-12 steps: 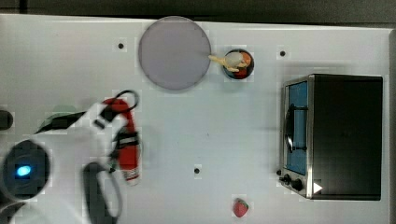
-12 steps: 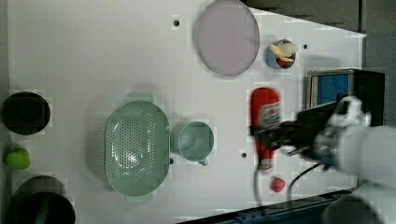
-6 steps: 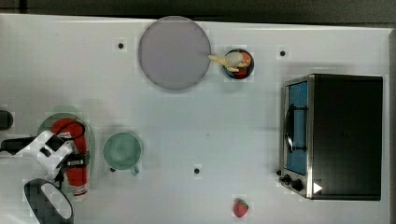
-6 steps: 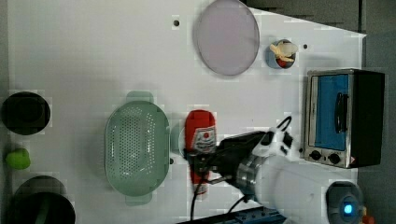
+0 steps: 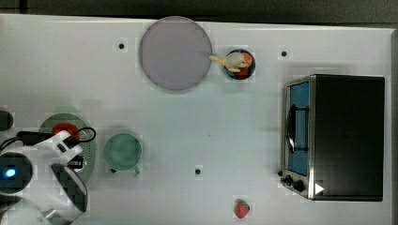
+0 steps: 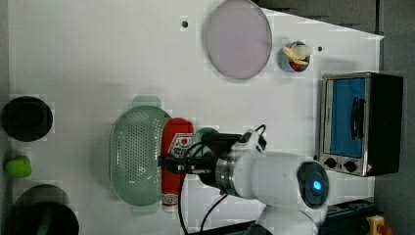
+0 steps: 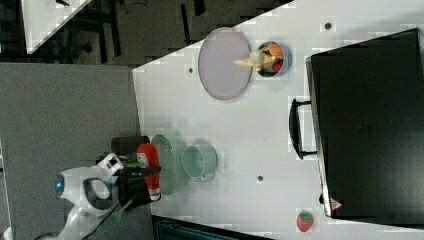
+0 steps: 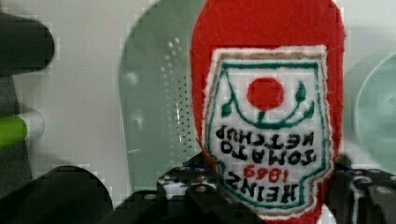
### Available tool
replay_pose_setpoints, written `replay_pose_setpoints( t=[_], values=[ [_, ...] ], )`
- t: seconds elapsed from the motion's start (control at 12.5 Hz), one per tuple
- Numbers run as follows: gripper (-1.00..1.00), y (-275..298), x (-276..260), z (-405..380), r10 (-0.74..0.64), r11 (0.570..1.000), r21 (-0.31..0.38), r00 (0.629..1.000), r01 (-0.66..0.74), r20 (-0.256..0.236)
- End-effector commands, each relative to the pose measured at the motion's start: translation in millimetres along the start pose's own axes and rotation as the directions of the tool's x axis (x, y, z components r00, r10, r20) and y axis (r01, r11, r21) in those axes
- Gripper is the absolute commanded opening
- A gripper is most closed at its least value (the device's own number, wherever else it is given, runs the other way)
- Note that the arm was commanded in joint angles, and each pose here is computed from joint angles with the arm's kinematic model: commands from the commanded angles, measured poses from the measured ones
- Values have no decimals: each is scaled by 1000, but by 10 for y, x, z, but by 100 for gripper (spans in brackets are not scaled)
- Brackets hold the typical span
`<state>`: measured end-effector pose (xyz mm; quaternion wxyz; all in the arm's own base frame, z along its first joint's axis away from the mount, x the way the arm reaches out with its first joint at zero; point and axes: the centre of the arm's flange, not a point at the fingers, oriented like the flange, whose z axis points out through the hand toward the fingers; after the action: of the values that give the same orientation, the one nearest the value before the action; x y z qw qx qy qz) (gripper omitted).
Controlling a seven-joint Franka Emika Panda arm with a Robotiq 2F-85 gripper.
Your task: Pick Ketchup from the table and place it in strainer.
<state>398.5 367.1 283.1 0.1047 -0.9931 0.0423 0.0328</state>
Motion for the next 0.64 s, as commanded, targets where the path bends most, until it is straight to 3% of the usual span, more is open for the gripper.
replay_pose_setpoints(
  t=[0.08,0.16,0.4,0.48,0.64],
  values=[
    [21,-33,85,78,77,995,58,997,-76,-8],
    [26,-13,107,185,81,994,72,997,-81,2],
    [90,6,131,374,46,995,87,999,-46,0],
    [100,-8,142,334,44,995,92,999,-43,-12],
    [100,-17,233,96,65,994,86,996,-61,-54]
  ],
)
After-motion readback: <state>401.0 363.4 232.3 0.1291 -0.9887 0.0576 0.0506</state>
